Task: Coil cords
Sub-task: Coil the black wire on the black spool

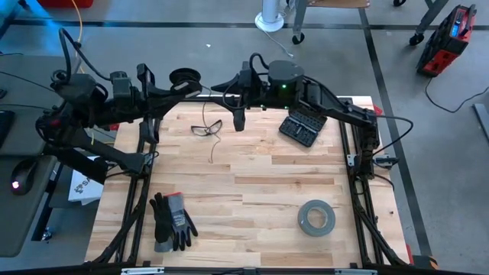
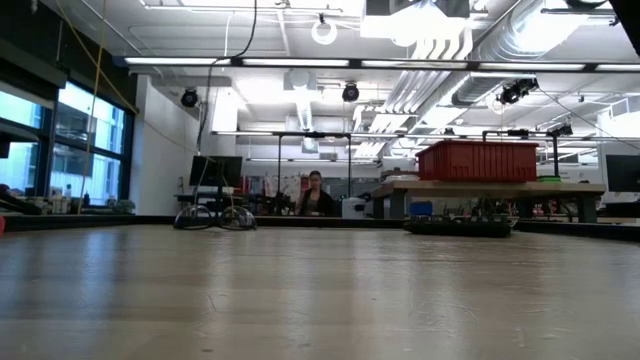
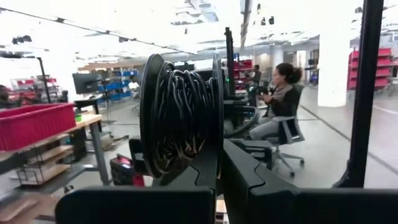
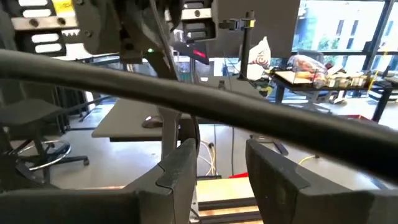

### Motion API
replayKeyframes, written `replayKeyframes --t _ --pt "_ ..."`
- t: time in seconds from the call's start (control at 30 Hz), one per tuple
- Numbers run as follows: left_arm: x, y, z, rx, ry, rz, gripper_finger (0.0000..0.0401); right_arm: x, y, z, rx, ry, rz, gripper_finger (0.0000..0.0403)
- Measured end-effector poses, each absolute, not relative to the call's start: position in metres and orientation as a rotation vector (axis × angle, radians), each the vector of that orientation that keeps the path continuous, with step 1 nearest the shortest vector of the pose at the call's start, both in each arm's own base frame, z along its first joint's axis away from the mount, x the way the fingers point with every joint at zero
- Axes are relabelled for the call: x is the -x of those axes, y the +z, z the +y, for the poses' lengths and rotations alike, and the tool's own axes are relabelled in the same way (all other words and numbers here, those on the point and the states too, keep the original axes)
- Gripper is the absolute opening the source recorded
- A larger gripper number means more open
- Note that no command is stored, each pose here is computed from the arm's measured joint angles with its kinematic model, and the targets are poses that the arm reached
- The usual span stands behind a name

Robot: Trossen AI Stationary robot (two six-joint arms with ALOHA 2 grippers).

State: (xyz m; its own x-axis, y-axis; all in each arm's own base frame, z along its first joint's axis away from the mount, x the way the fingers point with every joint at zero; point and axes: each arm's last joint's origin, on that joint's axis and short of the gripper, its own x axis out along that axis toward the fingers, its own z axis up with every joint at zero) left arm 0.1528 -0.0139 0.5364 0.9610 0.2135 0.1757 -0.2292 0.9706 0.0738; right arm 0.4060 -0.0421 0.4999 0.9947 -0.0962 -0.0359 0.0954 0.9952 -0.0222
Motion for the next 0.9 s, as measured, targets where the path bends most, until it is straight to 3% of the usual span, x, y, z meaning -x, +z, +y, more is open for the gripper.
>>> replayKeyframes --t 0.53,0.63,0.8,0.9 --pt "-0.153 0.537 -0.014 -0.081 0.229 -0.172 0.0001 -0.406 0.5 -0.038 -0.033 0.007 0.033 0.0131" --pt "-0.153 0.537 -0.014 -0.079 0.229 -0.177 0.0001 -0.406 0.5 -0.038 -0.031 0.001 0.033 0.0105" --pt "-0.153 0.538 -0.014 -0.078 0.23 -0.183 0.0001 -0.407 0.5 -0.036 0.0 -0.044 0.032 0.0015" --pt "-0.154 0.54 -0.014 -0.058 0.232 -0.209 0.0001 -0.407 0.502 -0.031 0.024 -0.049 0.017 0.0005"
